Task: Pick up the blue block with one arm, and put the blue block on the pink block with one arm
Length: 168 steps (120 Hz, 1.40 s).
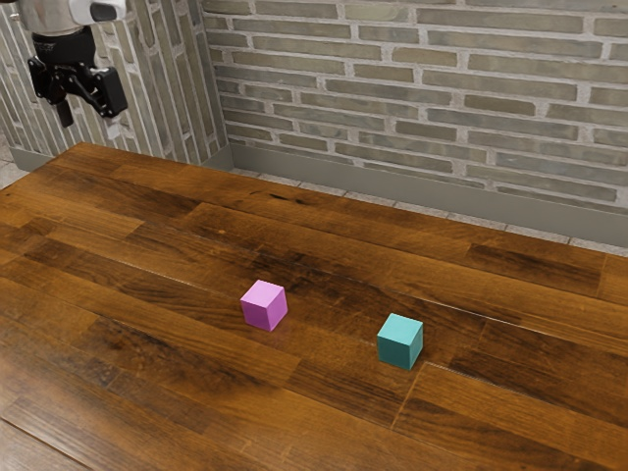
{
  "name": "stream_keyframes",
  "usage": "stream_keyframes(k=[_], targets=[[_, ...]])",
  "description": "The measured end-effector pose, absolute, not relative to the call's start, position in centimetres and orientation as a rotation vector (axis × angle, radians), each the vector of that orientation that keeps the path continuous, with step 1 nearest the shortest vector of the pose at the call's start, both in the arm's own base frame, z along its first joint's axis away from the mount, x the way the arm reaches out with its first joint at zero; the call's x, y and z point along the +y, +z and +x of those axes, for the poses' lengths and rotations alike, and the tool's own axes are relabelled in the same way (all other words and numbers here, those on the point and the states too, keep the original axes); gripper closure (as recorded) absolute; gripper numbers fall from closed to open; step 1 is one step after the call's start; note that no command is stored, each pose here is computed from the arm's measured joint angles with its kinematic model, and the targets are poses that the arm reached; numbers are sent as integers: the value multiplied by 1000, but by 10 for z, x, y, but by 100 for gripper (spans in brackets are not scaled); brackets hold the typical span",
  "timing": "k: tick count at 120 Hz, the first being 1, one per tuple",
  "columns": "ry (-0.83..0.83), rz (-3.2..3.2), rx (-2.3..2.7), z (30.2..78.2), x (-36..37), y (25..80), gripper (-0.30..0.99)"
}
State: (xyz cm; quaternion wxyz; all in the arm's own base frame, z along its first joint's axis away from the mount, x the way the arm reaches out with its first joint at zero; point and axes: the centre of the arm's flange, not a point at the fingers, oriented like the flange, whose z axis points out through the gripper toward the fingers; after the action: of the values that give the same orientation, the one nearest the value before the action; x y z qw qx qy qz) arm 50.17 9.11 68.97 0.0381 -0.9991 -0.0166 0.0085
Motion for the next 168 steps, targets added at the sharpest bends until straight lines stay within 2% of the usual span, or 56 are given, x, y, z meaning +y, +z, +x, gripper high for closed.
stream_keyframes(k=[22, 30, 38, 46, 56, 69, 76, 83, 94, 120, 140, 168], targets=[[26, -3065, -28, 500, 91, 691, 0], [-179, -3034, -15, 478, 79, 762, 0], [-348, -3006, 167, 459, 6, 817, 0], [-370, -2987, 369, 440, -75, 822, 0], [-260, -2997, 424, 425, -115, 766, 0], [-32, -3030, 431, 447, -135, 630, 0], [21, -3043, 453, 457, -150, 572, 0], [19, -3059, 466, 466, -163, 537, 0], [-36, -3093, 473, 483, -180, 505, 0], [-285, -3099, 407, 509, -197, 485, 0], [-308, -3256, 177, 523, -196, 446, 0], [-235, -3361, -109, 538, -195, 411, 0]])
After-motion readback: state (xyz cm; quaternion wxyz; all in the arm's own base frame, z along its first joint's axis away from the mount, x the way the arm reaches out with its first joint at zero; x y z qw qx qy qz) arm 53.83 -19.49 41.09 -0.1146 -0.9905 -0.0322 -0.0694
